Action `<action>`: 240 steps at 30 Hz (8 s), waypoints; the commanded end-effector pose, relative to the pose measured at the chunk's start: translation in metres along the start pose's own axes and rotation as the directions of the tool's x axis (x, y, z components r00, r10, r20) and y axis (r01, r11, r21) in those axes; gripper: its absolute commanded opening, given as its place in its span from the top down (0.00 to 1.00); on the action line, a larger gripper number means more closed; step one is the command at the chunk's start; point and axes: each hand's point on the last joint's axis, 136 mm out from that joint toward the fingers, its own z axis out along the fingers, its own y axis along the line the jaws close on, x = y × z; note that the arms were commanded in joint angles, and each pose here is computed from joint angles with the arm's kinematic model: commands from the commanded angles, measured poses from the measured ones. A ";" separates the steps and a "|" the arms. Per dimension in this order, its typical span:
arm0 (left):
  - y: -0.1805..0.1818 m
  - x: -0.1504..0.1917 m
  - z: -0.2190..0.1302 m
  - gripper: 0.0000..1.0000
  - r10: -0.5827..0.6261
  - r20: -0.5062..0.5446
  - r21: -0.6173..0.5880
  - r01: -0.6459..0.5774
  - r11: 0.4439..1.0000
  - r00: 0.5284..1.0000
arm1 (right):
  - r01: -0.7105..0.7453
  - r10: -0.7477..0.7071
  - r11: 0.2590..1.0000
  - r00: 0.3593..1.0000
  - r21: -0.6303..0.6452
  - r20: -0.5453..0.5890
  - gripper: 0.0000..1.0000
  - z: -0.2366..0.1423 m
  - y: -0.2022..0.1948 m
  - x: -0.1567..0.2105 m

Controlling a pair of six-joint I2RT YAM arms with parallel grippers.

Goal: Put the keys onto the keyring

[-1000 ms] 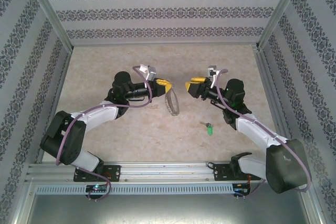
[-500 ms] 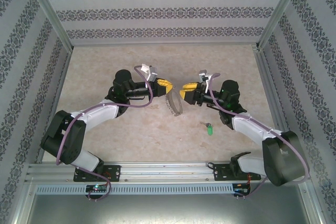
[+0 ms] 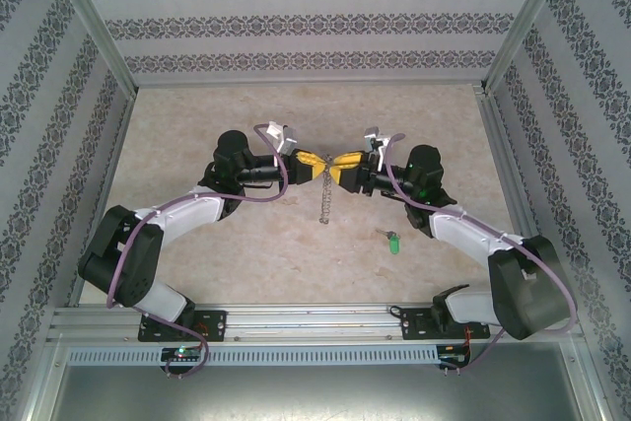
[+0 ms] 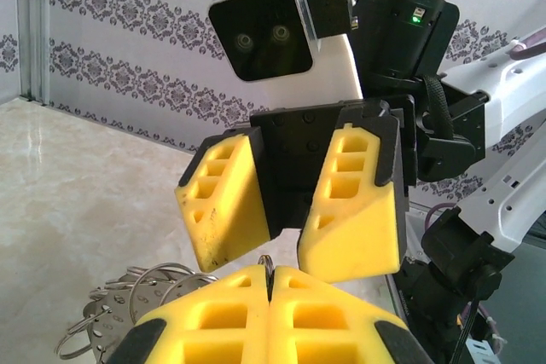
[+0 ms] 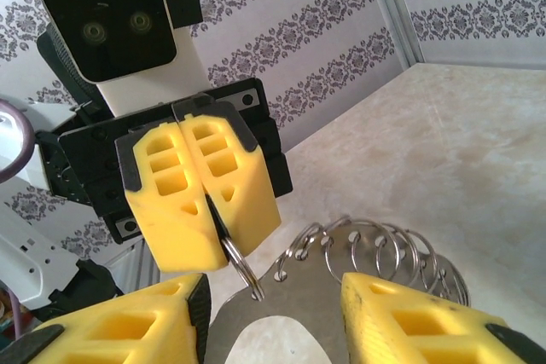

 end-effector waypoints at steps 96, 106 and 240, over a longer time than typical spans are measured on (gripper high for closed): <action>-0.007 -0.023 0.010 1.00 -0.205 0.194 0.124 0.184 0.975 0.959 | 0.101 -0.090 0.993 0.982 -0.056 0.166 1.00 0.008 0.013 -0.042; -0.007 -0.019 0.010 1.00 -0.154 0.143 0.075 0.144 0.987 0.978 | 0.023 -0.058 0.992 0.956 0.122 0.288 0.41 -0.037 -0.019 -0.065; -0.033 -0.030 -0.023 1.00 0.463 0.155 -0.310 -0.402 0.862 0.873 | -0.435 0.674 0.032 0.674 0.900 0.302 0.71 -0.184 -0.098 0.213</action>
